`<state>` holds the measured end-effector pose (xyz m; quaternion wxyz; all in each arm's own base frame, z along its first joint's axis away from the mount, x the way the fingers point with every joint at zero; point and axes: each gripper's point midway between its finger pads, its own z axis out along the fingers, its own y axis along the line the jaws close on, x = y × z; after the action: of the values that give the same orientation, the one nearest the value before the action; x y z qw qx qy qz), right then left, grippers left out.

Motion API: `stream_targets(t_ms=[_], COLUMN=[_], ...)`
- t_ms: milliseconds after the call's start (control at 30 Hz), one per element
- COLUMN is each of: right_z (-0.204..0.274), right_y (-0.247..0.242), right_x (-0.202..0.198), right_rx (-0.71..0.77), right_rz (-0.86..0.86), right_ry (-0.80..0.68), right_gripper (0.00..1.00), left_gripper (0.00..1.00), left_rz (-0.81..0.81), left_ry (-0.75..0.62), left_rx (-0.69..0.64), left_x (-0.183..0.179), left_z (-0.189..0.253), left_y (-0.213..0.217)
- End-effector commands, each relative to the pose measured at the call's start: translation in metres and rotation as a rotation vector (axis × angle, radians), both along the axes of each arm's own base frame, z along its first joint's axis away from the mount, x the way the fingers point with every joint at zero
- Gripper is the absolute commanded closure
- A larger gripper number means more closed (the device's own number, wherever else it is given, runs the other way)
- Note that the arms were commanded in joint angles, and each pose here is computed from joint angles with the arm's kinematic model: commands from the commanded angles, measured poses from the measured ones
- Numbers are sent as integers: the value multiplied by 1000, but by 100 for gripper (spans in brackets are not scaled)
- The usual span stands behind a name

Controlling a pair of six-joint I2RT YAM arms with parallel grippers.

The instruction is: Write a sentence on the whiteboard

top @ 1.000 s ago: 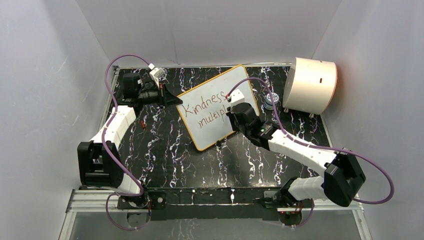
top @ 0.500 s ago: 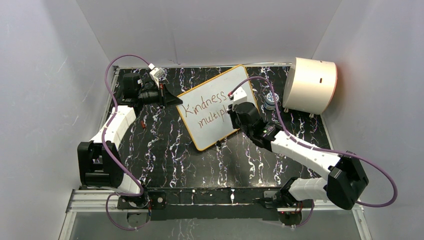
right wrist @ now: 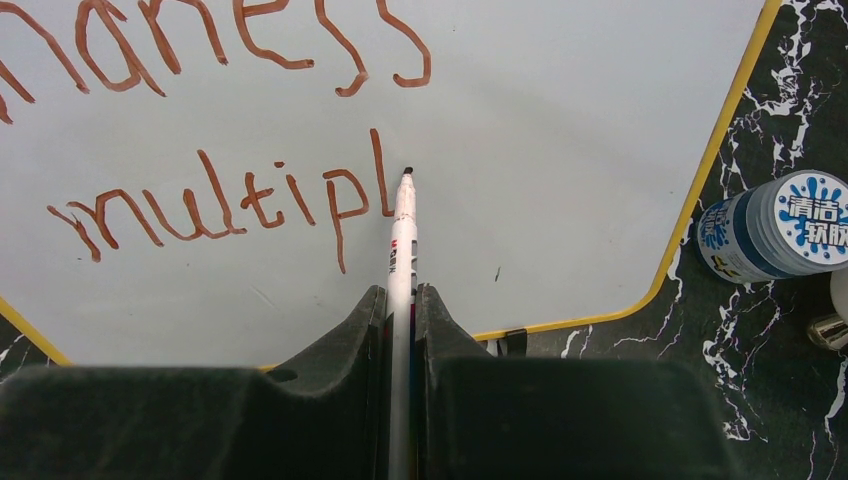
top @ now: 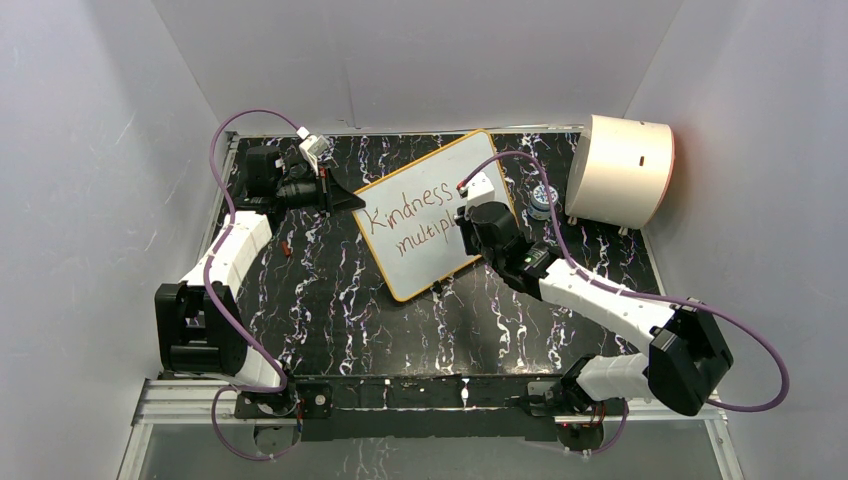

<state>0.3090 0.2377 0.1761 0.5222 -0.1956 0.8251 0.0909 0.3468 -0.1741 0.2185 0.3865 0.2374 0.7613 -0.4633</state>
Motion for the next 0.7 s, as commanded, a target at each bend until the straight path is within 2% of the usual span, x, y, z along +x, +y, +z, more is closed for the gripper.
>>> stream_targets(t_ms=[0, 300, 667], right_z=[11, 6, 22], right_y=[5, 0, -6], right_x=[10, 9, 4], right_rx=[33, 11, 42], right_rz=[-2, -12, -6], right_ry=[-38, -21, -57], right_gripper=[100, 100, 100], left_gripper=[100, 100, 100], left_rz=[-38, -37, -34], left_ry=[141, 138, 135], left_rx=[84, 86, 87], left_x=[-22, -22, -22], left_z=[-52, -52, -51], left_y=[-10, -10, -9])
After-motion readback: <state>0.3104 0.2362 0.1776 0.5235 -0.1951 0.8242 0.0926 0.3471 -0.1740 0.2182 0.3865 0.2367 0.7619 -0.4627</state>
